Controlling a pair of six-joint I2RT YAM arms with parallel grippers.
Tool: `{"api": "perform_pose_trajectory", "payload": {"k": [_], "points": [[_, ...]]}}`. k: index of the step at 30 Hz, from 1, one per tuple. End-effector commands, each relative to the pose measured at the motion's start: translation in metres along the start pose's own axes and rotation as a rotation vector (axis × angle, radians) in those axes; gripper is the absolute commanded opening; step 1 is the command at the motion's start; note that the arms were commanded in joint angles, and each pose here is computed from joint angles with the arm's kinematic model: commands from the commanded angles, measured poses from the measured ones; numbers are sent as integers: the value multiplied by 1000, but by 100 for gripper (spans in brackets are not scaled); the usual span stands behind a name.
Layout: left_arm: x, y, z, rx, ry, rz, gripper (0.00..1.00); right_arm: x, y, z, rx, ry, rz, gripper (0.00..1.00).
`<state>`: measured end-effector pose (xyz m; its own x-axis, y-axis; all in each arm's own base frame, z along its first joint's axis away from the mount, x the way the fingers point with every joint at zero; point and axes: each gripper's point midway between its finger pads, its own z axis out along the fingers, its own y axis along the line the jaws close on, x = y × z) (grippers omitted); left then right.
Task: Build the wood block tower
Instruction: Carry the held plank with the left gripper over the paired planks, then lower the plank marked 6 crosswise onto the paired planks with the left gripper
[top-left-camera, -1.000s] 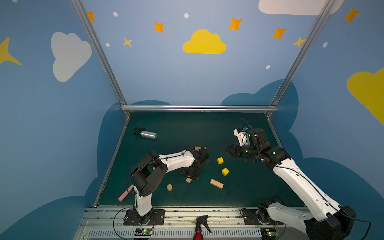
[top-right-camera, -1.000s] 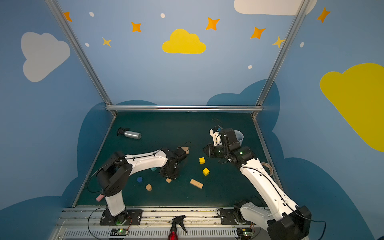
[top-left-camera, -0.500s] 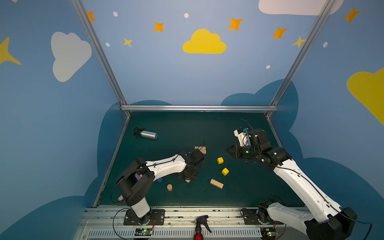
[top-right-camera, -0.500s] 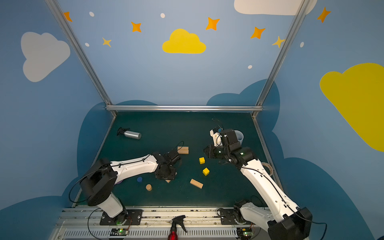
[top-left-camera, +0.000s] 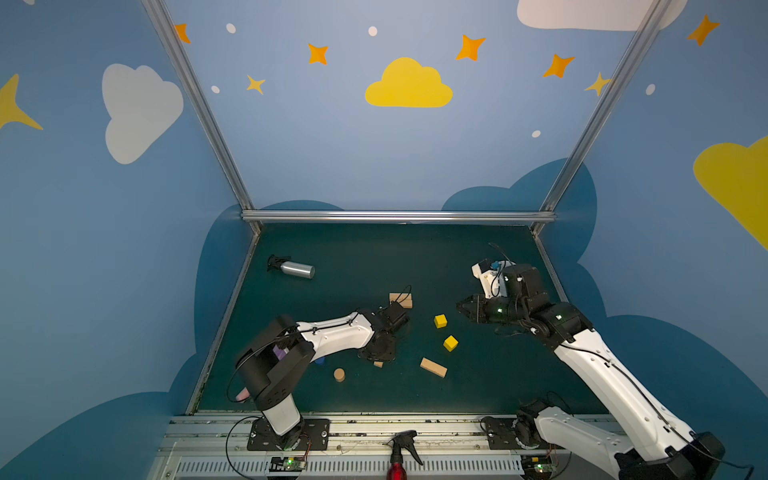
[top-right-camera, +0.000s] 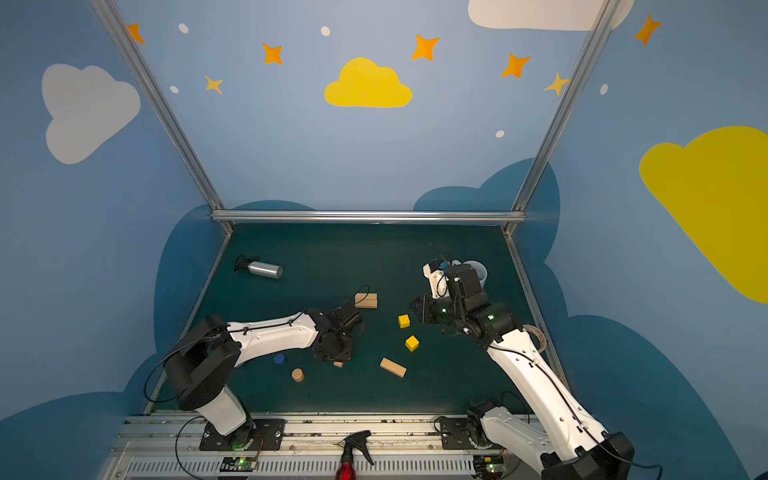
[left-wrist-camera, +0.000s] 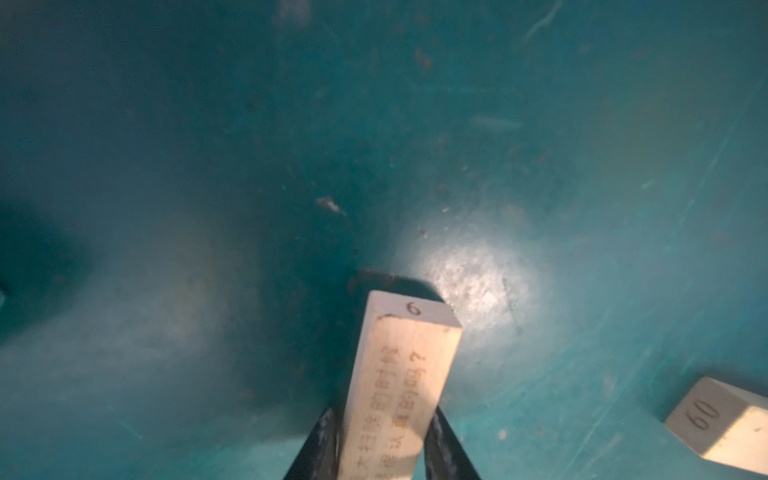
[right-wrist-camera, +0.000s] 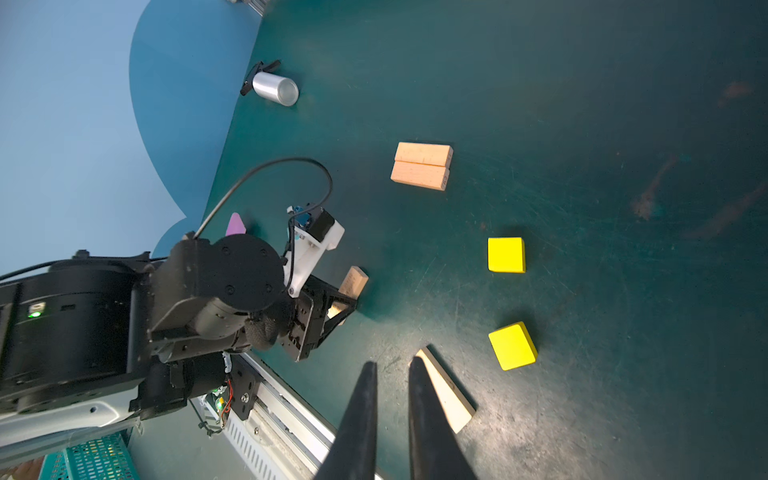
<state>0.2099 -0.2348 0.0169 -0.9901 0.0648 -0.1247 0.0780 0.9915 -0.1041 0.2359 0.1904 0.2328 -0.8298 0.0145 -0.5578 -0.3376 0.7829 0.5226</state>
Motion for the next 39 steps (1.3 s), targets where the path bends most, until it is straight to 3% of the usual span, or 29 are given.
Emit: {"api": "perform_pose_trajectory", "payload": {"k": [1,5,11,15,19,24,30,39], "points": [[-3,4,0,-29,-19,-3,31,5,2,-3,-5,-3,-10,15],[-7,3,-6,-34,-27,-17,20,6,2,-6,-3,-4,-17,15],[-26,0,-37,-48,-90,-44,12,8,2,-2,-1,4,-26,14],[-57,-13,-60,-29,-126,-59,5,9,0,6,-8,8,-24,12],[-96,-25,-69,-16,-151,-77,5,11,-2,12,-9,23,-23,11],[-150,-29,-60,4,-148,-116,5,10,0,18,-29,33,-29,11],[-191,-33,-42,-57,-134,-100,5,7,4,22,-51,32,-44,10],[-198,-36,-23,-81,-91,-106,5,6,4,22,-57,28,-47,11]]}}
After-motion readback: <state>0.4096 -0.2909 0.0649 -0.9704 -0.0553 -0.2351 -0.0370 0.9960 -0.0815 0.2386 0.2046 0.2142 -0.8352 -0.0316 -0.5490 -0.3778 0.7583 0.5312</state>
